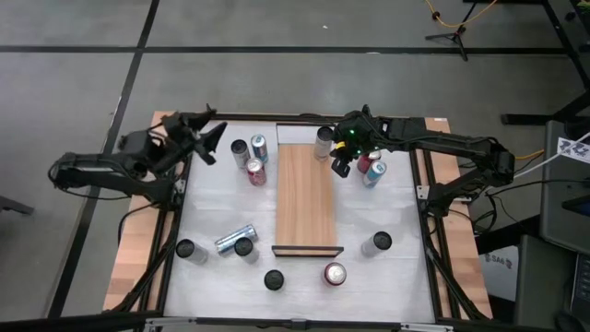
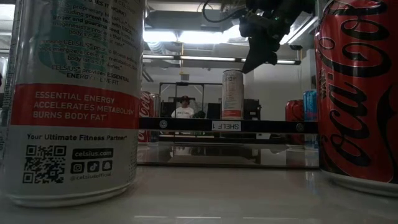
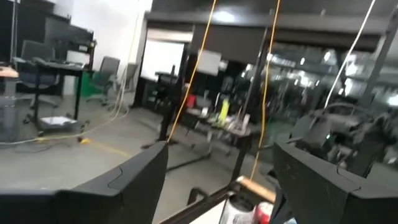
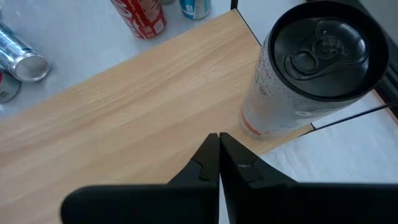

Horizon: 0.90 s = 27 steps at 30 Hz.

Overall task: Place canned beverage on shelf
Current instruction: Put the white pink soda can on the shelf aligned with the other white pink soda can

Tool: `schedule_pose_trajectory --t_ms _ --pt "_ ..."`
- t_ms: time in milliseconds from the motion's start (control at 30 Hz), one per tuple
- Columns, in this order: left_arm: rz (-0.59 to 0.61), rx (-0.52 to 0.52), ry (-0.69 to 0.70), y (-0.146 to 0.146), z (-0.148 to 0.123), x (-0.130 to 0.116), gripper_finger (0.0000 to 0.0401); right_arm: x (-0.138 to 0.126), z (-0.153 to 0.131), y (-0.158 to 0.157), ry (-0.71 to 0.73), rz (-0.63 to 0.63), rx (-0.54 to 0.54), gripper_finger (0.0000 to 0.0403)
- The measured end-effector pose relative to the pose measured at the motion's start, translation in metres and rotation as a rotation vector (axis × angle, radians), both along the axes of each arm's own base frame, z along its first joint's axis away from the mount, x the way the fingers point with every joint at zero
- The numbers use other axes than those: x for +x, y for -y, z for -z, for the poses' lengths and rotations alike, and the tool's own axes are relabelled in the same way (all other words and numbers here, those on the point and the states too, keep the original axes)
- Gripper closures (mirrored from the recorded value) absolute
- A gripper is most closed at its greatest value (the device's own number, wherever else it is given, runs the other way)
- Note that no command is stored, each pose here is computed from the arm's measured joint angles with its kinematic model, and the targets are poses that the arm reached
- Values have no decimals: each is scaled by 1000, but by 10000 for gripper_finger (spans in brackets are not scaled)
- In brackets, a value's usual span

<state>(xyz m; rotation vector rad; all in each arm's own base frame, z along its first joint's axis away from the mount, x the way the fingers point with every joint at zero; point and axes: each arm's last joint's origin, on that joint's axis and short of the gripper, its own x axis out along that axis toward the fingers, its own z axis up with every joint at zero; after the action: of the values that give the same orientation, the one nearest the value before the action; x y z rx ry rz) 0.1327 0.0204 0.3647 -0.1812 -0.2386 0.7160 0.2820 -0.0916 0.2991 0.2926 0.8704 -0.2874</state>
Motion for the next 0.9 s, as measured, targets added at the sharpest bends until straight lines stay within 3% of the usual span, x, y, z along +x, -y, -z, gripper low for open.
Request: schedule_pose_trajectory --t_ms 300,633,900 --pt "-7 -162 -152 -12 -20 5 117 0 0 0 0 0 0 402" --pt "42 -443 -325 -39 9 24 117 0 0 0 0 0 0 402" --pt "49 -583 -482 -61 33 37 117 0 0 0 1 0 0 402"
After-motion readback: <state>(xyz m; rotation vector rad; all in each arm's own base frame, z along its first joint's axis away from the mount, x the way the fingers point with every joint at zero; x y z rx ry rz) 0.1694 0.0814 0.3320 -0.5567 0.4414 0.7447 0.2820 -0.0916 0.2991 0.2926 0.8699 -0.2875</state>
